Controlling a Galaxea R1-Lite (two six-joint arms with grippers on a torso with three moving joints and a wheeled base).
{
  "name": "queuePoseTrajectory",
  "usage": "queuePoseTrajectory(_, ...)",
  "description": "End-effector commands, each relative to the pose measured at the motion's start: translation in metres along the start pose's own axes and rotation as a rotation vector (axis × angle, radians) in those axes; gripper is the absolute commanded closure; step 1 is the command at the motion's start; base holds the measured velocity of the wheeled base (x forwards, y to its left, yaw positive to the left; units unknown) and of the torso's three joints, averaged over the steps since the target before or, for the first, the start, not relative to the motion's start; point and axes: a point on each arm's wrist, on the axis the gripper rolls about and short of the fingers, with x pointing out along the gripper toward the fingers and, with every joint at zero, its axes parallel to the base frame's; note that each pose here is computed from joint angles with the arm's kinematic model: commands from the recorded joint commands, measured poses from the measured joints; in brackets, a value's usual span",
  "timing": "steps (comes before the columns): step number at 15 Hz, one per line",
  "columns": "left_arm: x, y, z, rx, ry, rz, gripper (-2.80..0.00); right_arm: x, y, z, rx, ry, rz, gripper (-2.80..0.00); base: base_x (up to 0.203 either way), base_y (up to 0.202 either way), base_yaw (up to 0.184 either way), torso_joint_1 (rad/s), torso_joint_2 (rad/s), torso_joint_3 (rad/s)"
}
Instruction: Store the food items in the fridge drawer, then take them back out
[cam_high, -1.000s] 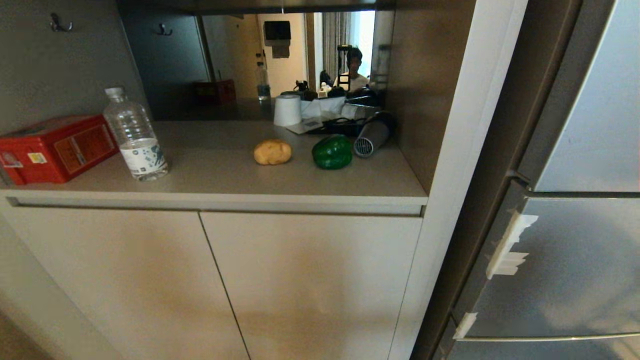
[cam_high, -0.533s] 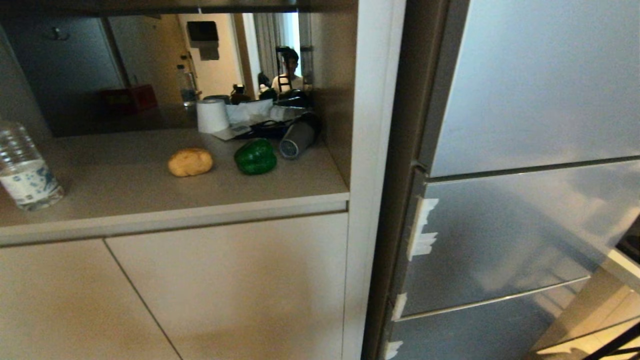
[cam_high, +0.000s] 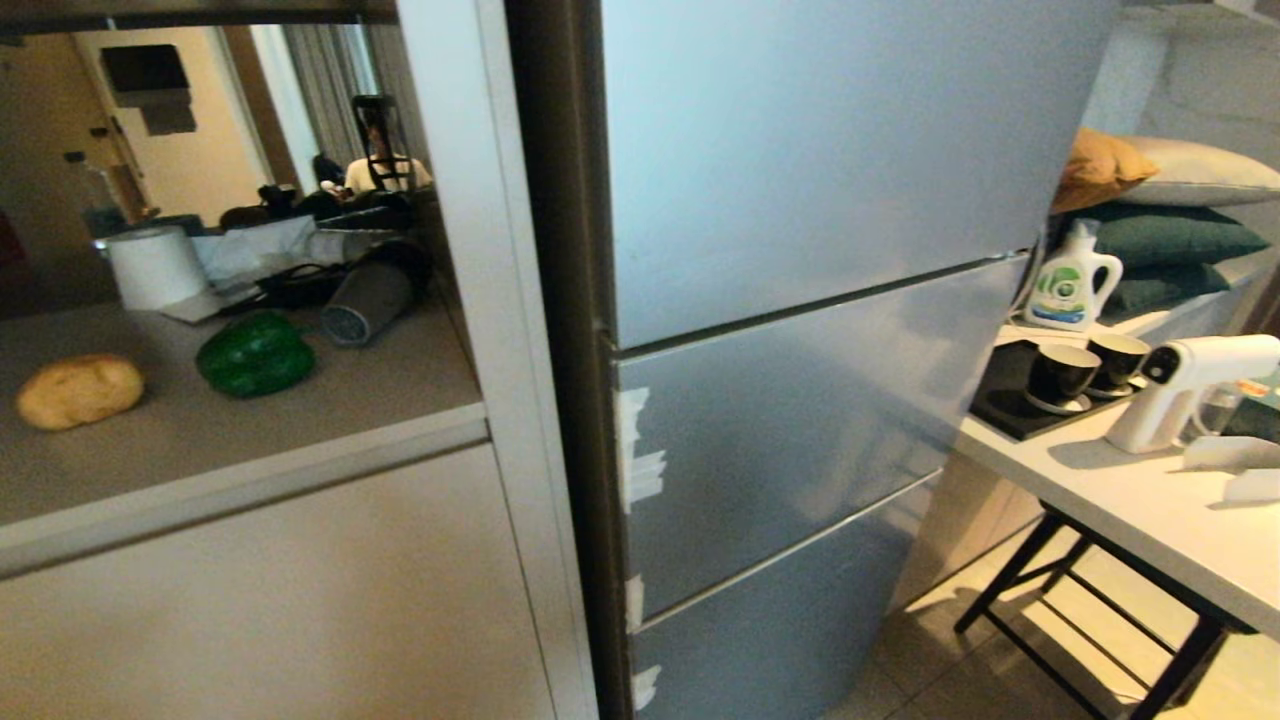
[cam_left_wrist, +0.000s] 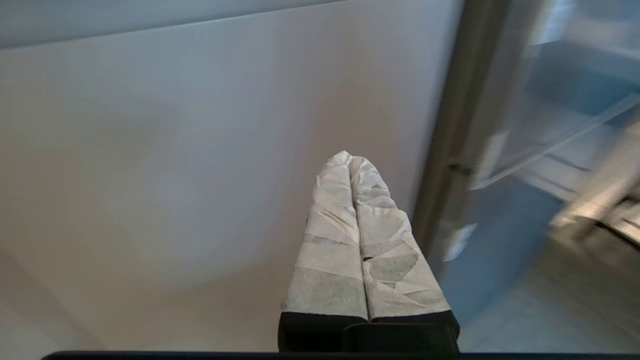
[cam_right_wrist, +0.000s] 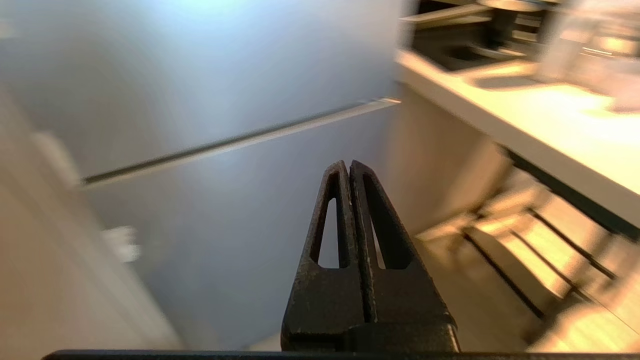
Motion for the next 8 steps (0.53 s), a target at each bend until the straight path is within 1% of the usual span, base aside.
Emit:
queuePoseTrajectory(1, 0.0008, 0.0, -0.0029, 0.0, 0.011, 0.0, 0.0, 0.0, 0.0, 0.0, 0.0, 0.0, 0.0, 0.0, 0.003, 0.007, -0.179, 0.007, 0.01, 0.004)
queuePoseTrajectory(6, 0.0007, 0.0, -0.003, 0.0, 0.01, 0.0, 0.0, 0.0, 0.0, 0.0, 0.0, 0.0, 0.0, 0.0, -0.001, 0.008, -0.174, 0.002, 0.0, 0.003)
queuePoseTrajectory(8, 0.0008, 0.0, -0.0029, 0.001, 0.012, 0.0, 0.0, 0.0, 0.0, 0.0, -0.001, 0.0, 0.0, 0.0, 0.001, 0.005, -0.141, -0.002, 0.01, 0.001)
